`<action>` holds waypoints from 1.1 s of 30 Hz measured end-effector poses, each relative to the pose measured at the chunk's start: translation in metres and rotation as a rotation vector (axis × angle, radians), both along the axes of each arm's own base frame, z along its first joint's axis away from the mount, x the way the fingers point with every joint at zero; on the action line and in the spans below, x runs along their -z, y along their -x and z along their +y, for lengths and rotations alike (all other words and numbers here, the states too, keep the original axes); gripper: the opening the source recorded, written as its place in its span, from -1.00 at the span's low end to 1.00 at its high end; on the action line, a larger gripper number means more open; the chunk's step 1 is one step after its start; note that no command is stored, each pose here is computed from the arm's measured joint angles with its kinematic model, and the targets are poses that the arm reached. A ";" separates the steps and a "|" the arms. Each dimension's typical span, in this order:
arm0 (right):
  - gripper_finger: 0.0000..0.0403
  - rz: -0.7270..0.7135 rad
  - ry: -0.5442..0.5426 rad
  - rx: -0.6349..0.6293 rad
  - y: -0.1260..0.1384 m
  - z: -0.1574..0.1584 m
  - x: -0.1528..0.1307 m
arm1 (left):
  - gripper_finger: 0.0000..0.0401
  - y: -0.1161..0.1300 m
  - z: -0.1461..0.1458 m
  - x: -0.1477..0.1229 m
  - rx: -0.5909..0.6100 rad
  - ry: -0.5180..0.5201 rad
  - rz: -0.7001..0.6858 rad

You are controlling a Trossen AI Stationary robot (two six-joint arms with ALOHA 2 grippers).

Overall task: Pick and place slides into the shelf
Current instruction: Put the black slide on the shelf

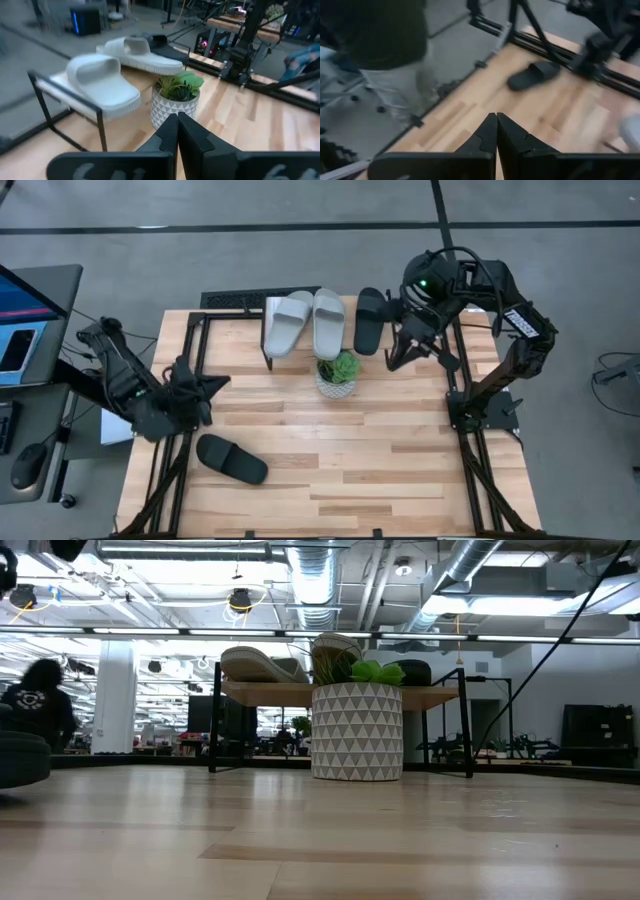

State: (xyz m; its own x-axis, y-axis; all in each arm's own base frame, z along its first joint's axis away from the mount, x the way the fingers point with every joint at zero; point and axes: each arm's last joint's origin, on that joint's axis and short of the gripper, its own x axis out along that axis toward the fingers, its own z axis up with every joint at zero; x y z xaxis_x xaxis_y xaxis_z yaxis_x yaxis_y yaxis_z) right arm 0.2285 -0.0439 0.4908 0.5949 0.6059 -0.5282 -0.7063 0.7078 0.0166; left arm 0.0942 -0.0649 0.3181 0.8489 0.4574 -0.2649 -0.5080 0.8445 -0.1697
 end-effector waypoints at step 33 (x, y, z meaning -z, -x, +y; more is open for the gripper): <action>-1.00 -0.592 -0.271 0.553 -0.052 0.044 0.113 | -1.00 0.050 -0.010 -0.025 0.426 -0.200 -0.148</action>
State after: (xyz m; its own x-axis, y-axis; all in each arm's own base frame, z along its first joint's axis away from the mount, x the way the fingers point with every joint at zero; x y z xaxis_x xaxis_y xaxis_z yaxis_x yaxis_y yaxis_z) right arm 0.2808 0.0002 0.3779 0.9745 0.2080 0.0846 -0.2064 0.9781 -0.0278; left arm 0.0447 -0.0750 0.3427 0.9935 0.0905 -0.0695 -0.0926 0.9953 -0.0272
